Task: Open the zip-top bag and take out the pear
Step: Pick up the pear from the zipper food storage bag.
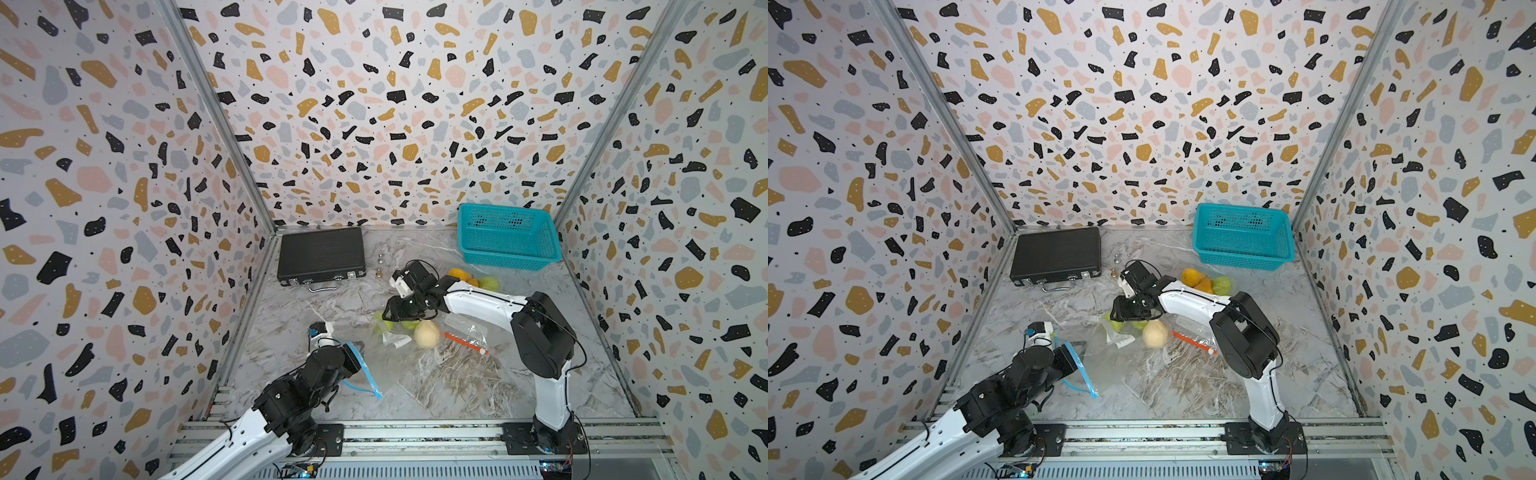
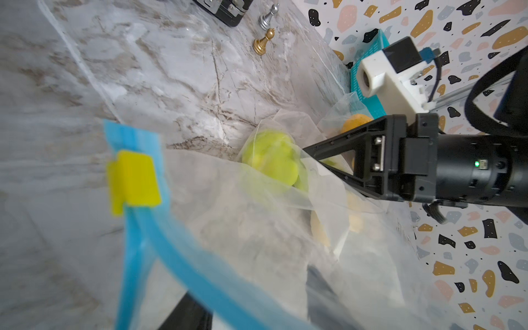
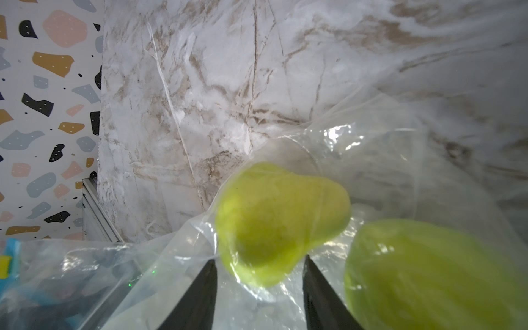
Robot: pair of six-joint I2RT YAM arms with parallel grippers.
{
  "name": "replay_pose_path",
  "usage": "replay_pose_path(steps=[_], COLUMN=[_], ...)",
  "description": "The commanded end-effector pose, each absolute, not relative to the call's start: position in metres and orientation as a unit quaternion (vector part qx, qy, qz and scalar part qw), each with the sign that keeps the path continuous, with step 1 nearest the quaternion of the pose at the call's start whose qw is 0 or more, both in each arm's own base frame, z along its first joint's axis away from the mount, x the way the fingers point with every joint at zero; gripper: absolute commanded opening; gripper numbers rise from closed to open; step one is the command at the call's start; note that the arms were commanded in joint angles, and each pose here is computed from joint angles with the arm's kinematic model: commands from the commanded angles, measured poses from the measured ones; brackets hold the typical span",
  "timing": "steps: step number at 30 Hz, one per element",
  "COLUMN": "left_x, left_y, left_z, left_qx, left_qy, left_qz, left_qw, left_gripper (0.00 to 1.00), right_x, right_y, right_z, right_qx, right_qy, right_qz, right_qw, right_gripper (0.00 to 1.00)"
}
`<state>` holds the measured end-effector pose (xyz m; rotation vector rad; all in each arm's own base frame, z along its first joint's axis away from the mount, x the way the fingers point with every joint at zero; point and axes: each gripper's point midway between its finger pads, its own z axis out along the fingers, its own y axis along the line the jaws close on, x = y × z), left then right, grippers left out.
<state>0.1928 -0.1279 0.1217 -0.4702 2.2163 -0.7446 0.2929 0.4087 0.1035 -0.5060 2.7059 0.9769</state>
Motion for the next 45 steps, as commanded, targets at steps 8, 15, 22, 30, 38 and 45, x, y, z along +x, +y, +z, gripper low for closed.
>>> replay_pose_path(steps=[8,15,22,30,38,45], left_x=[0.193,0.192,0.189,0.186,0.183,0.175], left_y=[-0.122,-0.121,-0.121,-0.120,-0.130,-0.139], left_z=[0.120,0.119,0.112,0.113,0.106,0.109], left_qx=[-0.187,-0.186,-0.186,-0.184,-0.170,-0.151], left_qy=[0.863,0.864,0.868,0.867,0.870,0.874], left_qz=[-0.280,-0.279,-0.278,-0.283,-0.302,-0.323], left_qw=[0.377,0.376,0.366,0.366,0.351,0.331], left_gripper=[0.52,0.52,0.52,0.52,0.53,0.53], right_x=[0.308,0.307,0.294,0.287,0.269,0.295], right_y=[0.420,0.426,0.426,0.420,0.427,0.427], right_z=[0.111,0.078,0.052,0.042,0.026,0.084], right_qx=[-0.177,-0.161,-0.160,-0.155,-0.136,-0.138], right_qy=[0.924,0.931,0.934,0.939,0.931,0.914], right_qz=[0.317,0.316,0.313,0.303,0.339,0.376], right_qw=[0.118,0.092,0.065,0.047,0.013,0.059], right_gripper=[0.43,0.28,0.20,0.22,0.26,0.38])
